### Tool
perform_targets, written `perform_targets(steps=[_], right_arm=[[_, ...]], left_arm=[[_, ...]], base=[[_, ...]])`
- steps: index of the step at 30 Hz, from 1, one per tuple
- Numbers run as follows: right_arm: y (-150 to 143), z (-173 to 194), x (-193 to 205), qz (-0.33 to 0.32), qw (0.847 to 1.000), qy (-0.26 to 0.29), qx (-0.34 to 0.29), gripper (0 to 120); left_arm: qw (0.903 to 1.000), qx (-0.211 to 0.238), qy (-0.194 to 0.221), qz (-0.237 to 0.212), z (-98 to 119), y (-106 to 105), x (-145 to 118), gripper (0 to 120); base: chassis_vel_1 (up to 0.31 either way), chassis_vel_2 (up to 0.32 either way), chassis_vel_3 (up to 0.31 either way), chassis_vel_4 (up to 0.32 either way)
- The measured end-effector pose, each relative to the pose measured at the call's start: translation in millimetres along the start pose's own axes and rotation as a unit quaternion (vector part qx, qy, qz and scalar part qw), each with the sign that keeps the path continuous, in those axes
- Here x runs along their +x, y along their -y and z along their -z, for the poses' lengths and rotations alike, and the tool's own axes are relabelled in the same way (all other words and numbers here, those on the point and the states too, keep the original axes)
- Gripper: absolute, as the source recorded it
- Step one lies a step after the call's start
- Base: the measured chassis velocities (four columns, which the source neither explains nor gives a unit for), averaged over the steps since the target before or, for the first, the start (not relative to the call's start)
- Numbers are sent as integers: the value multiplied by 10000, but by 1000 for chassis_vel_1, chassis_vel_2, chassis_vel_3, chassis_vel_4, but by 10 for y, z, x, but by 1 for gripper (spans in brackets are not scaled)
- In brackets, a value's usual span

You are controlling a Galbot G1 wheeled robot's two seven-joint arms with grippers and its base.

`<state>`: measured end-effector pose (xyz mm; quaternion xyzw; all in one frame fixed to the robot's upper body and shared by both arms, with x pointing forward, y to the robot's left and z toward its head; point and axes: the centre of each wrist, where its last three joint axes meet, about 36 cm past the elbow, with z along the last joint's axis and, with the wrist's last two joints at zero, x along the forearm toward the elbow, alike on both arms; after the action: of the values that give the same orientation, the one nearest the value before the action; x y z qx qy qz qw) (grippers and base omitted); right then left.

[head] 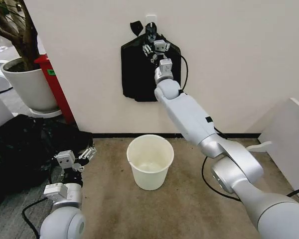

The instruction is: Place the garbage bag over the trash bin.

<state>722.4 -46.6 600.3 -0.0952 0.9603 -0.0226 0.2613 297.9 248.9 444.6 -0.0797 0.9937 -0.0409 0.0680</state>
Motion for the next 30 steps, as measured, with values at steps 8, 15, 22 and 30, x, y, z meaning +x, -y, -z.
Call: perform_targets(steps=[8, 15, 22, 30], right_arm=[[-33, -32, 9, 44, 10000, -33, 61, 44], [-10, -88, 36, 40, 9999, -67, 115, 39], [34, -109, 31, -10, 9998, -81, 167, 39], [39, -134, 32, -45, 9997, -107, 194, 39]], left_arm=[[10000, -12, 2, 62, -3, 1, 4, 100], [10000, -18, -13, 62, -23, 11, -1, 100], [10000, -13, -41, 53, -45, 23, -2, 100], [10000, -22, -56, 67, -61, 19, -7, 100]], base=[[0, 0, 0, 0], [0, 0, 0, 0], [0, 0, 0, 0], [0, 0, 0, 0]])
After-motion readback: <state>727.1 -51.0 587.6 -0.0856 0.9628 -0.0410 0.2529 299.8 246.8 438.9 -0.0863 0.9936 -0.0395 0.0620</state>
